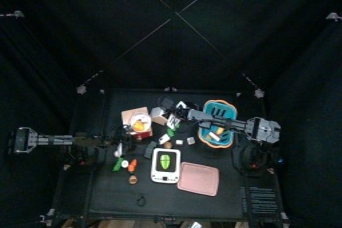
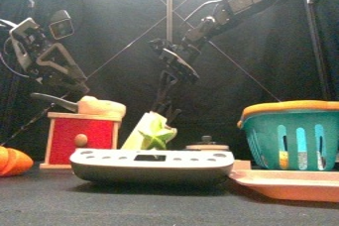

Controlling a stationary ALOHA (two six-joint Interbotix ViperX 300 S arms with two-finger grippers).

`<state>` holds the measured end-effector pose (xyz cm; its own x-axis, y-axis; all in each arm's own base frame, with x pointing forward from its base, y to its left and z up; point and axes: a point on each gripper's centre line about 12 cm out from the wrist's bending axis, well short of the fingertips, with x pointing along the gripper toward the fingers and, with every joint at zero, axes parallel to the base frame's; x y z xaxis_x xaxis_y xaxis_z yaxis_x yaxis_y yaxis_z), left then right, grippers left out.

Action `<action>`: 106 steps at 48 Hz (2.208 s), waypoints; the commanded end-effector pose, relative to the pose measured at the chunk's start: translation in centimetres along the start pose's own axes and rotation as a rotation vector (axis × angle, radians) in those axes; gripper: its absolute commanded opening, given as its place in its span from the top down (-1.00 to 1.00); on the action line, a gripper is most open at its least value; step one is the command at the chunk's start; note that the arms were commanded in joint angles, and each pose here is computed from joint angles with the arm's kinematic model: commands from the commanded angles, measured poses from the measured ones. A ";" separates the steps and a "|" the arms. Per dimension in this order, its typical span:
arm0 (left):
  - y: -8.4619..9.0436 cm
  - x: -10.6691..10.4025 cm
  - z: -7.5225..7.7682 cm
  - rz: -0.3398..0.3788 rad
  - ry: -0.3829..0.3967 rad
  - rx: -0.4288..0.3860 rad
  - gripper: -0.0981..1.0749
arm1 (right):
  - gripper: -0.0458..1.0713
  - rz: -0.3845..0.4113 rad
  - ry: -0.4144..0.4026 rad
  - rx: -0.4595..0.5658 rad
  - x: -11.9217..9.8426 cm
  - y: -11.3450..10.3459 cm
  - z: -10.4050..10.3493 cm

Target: Pull out cleaver

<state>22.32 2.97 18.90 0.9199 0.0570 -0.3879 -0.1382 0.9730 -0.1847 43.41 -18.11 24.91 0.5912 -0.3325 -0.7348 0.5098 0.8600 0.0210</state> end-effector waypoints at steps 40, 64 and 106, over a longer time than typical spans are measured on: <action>0.0 0.1 0.4 -0.002 -0.012 0.001 -0.50 | 0.21 0.008 -0.176 -0.017 -9.8 -0.8 0.9; -0.1 0.1 0.7 -0.005 -0.018 0.003 -0.50 | 0.21 0.080 -0.307 -0.047 -15.5 0.3 -1.8; -0.1 0.1 0.5 -0.006 -0.016 0.002 -0.50 | 0.21 0.202 -0.515 0.004 -17.0 0.6 -5.4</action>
<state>22.32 2.96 18.90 0.9199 0.0567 -0.3881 -0.1368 0.9737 -0.1820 30.53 -10.10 32.45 0.8909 -0.3096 -0.3324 0.3680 0.9209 0.1284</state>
